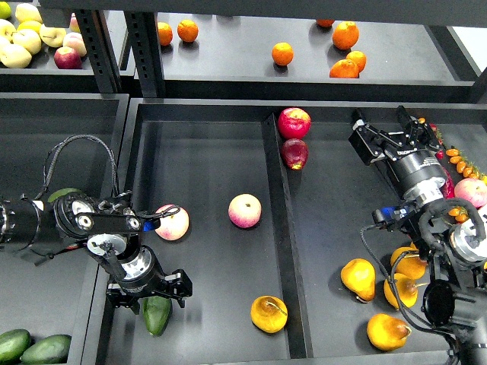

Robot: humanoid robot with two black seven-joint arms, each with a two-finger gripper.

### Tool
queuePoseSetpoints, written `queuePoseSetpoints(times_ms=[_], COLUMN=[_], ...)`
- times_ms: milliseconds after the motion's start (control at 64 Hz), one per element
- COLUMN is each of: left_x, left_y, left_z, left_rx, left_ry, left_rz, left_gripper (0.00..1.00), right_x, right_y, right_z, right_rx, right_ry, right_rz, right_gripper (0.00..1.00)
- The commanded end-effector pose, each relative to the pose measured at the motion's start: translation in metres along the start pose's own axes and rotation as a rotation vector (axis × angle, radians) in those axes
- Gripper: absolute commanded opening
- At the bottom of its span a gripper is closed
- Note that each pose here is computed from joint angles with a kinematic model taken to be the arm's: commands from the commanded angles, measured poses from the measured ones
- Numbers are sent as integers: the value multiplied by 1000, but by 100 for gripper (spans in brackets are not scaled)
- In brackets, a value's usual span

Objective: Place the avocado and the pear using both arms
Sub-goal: 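Lower the left gripper onto the green avocado and close it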

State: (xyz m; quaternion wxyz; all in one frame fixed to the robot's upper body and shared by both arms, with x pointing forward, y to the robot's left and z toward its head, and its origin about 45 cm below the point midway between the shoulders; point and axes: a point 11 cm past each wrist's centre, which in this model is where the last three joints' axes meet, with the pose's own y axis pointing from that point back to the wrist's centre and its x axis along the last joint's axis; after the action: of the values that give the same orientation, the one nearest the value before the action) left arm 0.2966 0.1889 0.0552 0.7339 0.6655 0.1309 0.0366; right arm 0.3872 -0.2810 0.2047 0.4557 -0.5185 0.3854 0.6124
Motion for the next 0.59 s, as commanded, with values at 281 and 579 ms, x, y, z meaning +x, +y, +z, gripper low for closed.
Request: queuePoseSetpoints(times_ms=[281, 579], left_x=[10, 4], left_y=[-18, -29], left_z=[-14, -10], left_rx=[38, 41], left_ry=[53, 52], left_rz=[38, 27], left_gripper=[99, 99], right_x=[6, 8], right_y=[4, 5], right_z=[-1, -2], right_rx=[5, 7], right_ry=[-5, -7], right_rz=[12, 17], right_gripper=[100, 100])
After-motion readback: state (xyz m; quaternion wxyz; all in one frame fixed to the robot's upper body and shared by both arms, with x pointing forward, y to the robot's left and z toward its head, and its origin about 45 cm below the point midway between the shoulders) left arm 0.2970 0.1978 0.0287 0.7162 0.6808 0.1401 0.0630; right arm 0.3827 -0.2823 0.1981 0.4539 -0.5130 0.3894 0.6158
